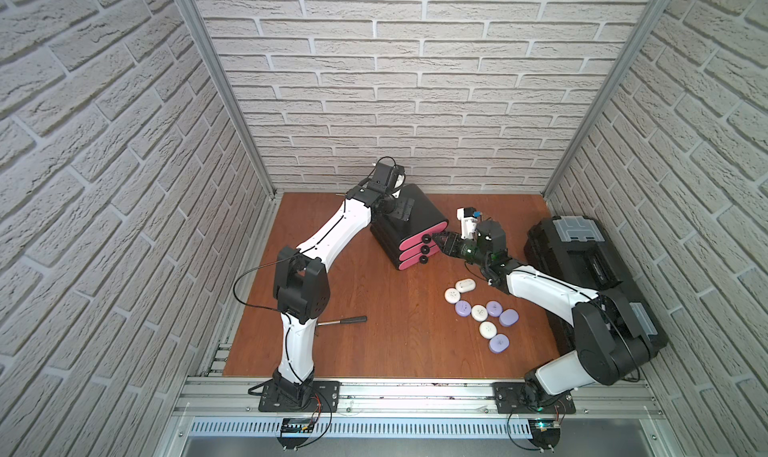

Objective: Put the bluetooth earphones in the drawer according to color
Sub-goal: Open the drawer in the storage box.

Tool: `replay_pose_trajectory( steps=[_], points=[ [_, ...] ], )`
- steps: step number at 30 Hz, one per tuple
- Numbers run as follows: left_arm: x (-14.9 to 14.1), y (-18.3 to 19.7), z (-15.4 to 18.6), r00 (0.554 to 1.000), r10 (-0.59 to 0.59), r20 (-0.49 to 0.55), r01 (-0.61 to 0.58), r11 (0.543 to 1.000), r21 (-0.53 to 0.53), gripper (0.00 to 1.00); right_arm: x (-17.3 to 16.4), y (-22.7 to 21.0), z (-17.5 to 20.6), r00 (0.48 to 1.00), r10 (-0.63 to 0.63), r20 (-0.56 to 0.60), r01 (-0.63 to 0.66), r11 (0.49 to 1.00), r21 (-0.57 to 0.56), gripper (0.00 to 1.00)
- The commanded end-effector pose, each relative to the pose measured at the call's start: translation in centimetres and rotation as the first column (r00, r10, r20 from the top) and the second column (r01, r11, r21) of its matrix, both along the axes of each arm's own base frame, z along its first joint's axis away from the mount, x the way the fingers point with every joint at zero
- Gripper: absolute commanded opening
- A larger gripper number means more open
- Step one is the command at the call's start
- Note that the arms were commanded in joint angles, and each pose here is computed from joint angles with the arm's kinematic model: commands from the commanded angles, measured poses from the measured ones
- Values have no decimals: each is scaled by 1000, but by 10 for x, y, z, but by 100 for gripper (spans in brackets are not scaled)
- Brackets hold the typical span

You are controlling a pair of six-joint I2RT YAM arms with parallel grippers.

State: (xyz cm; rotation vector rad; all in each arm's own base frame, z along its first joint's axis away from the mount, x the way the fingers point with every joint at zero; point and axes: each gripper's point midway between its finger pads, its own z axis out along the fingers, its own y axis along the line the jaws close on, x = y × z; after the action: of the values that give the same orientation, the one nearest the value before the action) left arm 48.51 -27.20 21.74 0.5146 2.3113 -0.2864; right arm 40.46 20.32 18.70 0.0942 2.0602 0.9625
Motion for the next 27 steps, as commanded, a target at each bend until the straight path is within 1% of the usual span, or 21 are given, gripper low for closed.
replay_pose_trajectory(
  steps=[1, 4, 7, 8, 14, 19, 23, 27],
  points=[
    [-29, 5, -33, 988, -17, -155, 21, 1000, 21, 92, -1, -13, -4, 999, -46, 10, 47, 997, -67, 32],
    [-30, 6, -29, 989, -17, -147, 20, 1000, 17, 93, 2, -12, -18, 999, -44, -29, 42, 997, -70, 28],
    [-30, 7, -28, 989, -16, -145, 18, 1000, 19, 93, 8, -2, -22, 998, -13, -53, 11, 999, -40, 20],
    [-30, 7, -28, 989, -16, -146, 19, 1000, 18, 94, 10, 2, -23, 998, -3, -58, 1, 1000, -31, 19],
    [-30, 7, -33, 989, -15, -150, 18, 1000, 20, 94, 22, 19, -10, 999, 37, -30, -37, 999, 6, 18],
    [-31, 6, -32, 988, -18, -150, 21, 1000, 16, 94, 29, 27, -6, 999, 40, -31, -40, 999, 11, 18],
    [-30, 6, -30, 989, -20, -146, 22, 1000, 13, 94, 28, 32, -14, 998, 49, -50, -50, 999, -3, 18],
    [-32, 9, -27, 990, -15, -142, 18, 1000, 18, 94, 18, 24, -22, 998, 34, -58, -36, 999, -33, 18]
  ],
)
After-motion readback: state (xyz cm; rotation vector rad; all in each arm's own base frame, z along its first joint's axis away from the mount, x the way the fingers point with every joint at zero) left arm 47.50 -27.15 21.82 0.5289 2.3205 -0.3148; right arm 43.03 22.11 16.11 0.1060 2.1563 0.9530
